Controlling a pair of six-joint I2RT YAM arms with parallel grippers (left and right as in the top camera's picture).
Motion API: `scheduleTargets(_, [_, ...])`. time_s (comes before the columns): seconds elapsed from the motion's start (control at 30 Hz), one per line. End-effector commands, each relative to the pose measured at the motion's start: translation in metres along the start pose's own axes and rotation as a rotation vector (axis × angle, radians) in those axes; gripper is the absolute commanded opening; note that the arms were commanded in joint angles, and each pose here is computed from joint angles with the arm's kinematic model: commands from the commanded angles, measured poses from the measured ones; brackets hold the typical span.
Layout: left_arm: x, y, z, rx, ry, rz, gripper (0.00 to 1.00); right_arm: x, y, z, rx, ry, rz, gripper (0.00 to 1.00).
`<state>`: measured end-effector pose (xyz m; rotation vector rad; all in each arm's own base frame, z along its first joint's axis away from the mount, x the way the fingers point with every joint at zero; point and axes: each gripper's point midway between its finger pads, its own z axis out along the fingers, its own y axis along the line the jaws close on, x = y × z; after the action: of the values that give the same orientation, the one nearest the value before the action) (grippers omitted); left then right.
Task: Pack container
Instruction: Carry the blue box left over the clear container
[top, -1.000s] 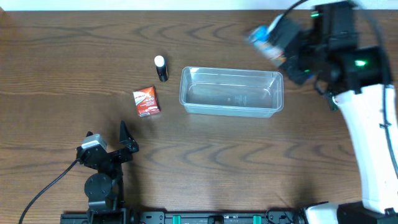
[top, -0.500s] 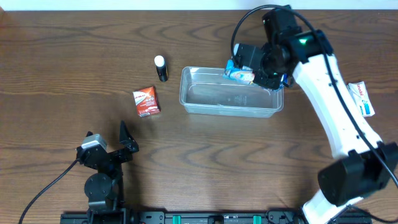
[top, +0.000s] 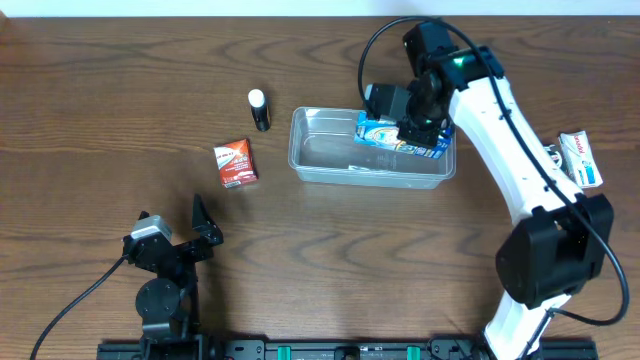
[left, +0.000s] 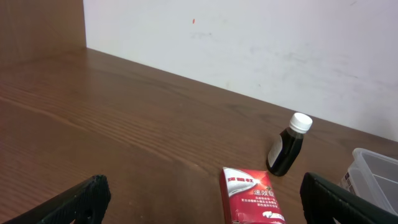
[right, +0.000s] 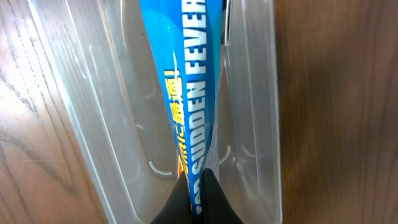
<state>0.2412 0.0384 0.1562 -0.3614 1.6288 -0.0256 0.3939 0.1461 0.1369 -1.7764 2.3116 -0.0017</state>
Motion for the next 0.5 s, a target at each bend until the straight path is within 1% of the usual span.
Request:
scheduleTargets(0.0, [0.016, 0.009, 0.001, -0.04, 0.041, 0.014, 0.98, -0.003, 0.003, 0.01, -0.021, 0.006, -0.079, 0.01])
scheduleTargets(0.17, [0.016, 0.009, 0.001, -0.04, 0.041, 0.014, 0.98, -0.001, 0.003, 0.021, -0.04, 0.017, -0.142, 0.01])
scheduleTargets(0.47, [0.016, 0.009, 0.001, -0.04, 0.041, 0.014, 0.98, -0.003, -0.008, 0.035, -0.012, 0.024, -0.145, 0.01])
